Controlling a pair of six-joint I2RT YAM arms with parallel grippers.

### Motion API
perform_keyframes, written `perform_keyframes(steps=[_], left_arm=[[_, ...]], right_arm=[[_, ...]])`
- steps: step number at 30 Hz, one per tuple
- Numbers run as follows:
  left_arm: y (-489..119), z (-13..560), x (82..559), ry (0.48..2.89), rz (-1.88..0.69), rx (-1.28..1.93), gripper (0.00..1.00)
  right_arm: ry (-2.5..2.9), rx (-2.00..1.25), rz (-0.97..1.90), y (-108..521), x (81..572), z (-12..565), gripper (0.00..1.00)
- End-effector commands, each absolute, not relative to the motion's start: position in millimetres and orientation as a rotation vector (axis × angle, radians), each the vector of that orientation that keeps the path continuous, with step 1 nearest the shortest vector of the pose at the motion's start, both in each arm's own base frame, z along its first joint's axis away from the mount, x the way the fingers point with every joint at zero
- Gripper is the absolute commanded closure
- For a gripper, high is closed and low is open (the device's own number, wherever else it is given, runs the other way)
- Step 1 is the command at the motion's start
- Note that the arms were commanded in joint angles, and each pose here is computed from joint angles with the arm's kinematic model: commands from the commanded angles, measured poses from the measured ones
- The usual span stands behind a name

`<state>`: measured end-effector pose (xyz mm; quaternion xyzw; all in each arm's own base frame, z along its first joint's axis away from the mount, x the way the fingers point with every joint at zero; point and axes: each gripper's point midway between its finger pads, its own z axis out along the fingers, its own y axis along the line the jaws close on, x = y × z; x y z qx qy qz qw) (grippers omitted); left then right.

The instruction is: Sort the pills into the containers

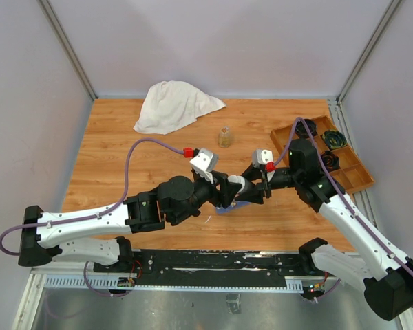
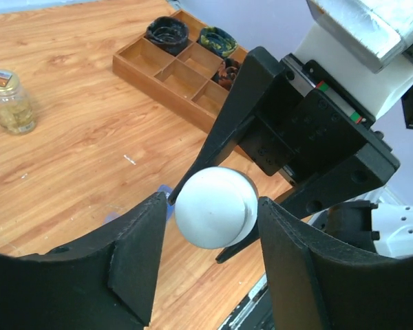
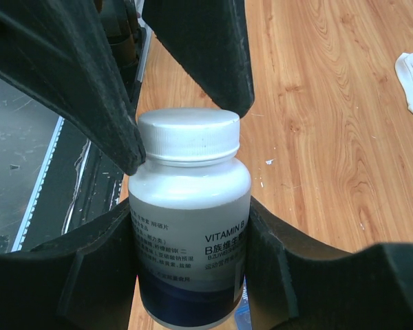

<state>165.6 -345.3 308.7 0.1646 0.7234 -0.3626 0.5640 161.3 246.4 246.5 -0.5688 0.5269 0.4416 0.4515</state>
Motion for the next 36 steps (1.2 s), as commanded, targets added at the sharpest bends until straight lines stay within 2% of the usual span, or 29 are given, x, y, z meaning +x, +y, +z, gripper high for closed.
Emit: perform_keyframes(steps=[1,7,9,12,18,23,26,29,33,36], left_arm=[[-350,319,162,1.69,-0.872,0.398,0.41],[-352,313,157,1.701,-0.885,0.428,0.56],[-351,313,155,1.691,-0.89,0.449,0.67],[-352,315,147,1.621,-0.924,0.563,0.69],[-356,312,124,1.389,-1.078,0.928,0.6],[-354,298,120,1.243,-1.102,1.183,0.53],[-350,293,126,1.161,-1.084,1.313,0.46],[-349,295,137,1.131,-1.061,1.345,0.33],[-353,300,154,1.163,-1.03,1.314,0.27],[-348,309,165,1.175,-0.989,1.221,0.17]], right_arm=[[1.25,-1.4,1.063,246,165,260,0.98],[1.25,-1.4,1.067,246,165,260,0.99],[1.247,-1.4,1.067,246,165,261,0.98],[1.244,-1.401,1.068,246,164,261,0.98],[1.233,-1.405,1.076,246,162,263,0.99],[1.228,-1.406,1.078,246,161,263,0.99],[1.227,-1.407,1.081,246,160,263,0.99],[1.228,-1.406,1.081,246,161,263,0.99],[1.228,-1.406,1.081,246,161,263,0.99],[1.225,-1.407,1.08,246,160,264,0.99]])
